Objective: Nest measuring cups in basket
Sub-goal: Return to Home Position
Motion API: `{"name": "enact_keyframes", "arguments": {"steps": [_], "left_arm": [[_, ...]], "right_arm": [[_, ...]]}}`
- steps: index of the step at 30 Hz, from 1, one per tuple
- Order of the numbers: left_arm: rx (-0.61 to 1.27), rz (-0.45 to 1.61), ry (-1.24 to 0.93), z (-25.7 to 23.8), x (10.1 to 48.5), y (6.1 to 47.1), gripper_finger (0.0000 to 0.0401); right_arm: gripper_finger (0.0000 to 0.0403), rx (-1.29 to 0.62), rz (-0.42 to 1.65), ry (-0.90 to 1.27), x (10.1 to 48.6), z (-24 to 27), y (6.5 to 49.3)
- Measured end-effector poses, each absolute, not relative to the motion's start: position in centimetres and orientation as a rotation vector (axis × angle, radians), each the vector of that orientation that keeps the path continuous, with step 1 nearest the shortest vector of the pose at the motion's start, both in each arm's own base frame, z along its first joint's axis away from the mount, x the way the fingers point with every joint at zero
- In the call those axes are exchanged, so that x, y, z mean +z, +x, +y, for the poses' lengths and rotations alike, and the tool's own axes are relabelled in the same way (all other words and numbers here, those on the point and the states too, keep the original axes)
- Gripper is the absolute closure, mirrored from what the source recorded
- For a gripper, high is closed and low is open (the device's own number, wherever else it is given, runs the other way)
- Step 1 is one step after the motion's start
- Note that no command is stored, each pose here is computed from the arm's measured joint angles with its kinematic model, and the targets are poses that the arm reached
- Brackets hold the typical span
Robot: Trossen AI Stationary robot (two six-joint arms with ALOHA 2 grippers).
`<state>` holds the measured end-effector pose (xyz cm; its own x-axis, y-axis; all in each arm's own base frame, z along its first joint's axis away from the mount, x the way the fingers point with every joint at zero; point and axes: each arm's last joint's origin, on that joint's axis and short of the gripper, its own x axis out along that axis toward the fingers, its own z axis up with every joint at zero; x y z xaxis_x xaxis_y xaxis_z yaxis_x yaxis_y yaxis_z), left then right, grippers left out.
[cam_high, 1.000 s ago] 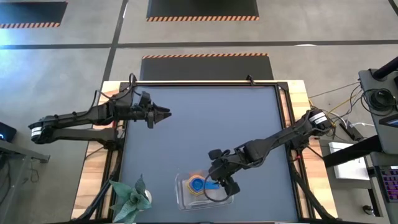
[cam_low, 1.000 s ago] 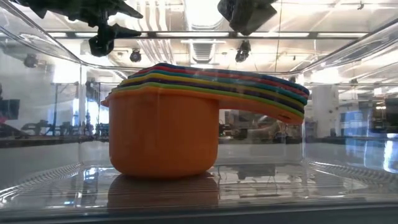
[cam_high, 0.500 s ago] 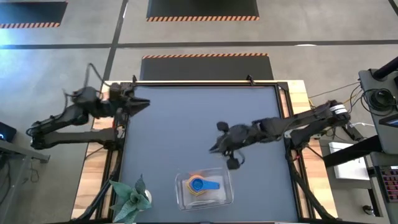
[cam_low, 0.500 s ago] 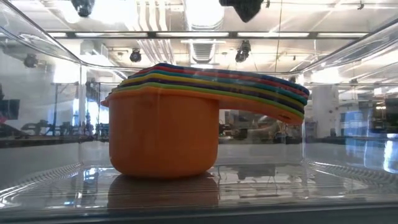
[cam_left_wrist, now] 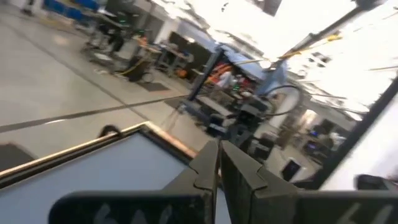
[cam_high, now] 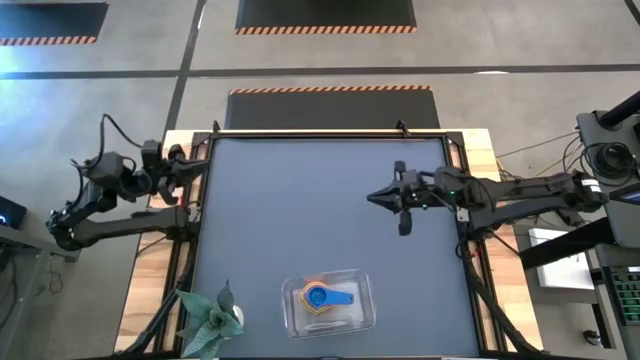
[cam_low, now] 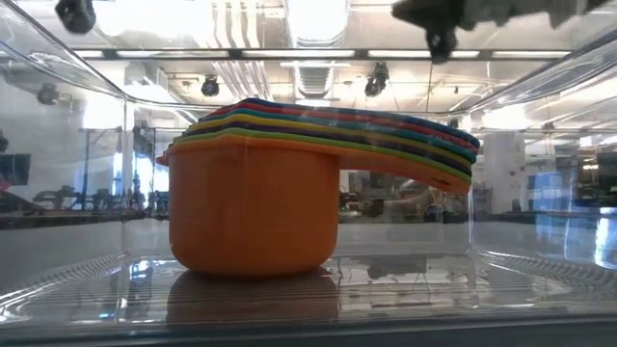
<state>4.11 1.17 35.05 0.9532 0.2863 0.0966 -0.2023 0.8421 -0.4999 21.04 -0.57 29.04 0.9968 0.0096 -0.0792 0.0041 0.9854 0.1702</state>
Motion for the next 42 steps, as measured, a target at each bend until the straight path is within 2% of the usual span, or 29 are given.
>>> {"name": "enact_keyframes", "arguments": {"steps": [5,15,23,33,36,42], "left_arm": [[0.313,-0.159,-0.545,1.4,31.7,4.4,0.0401],[0.276,-0.267,-0.637,1.7,26.4,5.5,0.0401],[0.229,-0.333,-0.662,2.1,23.9,7.5,0.0401],[0.254,-0.323,-0.802,2.6,18.4,9.2,0.0401],[0.321,-0.279,-0.854,2.7,17.9,9.2,0.0401],[0.323,-0.286,-0.863,2.7,17.9,9.2,0.0401]], "right_arm": [[0.0394,-0.052,0.070,0.229,26.3,-0.7,19.3],[0.0394,-0.170,-0.155,0.348,21.6,-1.0,16.8],[0.0394,-0.193,-0.120,0.541,17.0,-1.0,14.8],[0.0394,-0.348,-0.135,0.576,16.4,-1.4,14.6],[0.0394,-0.372,-0.108,0.576,16.1,-1.4,14.7],[0.0394,-0.375,-0.029,0.565,15.3,-1.4,14.7]]}}
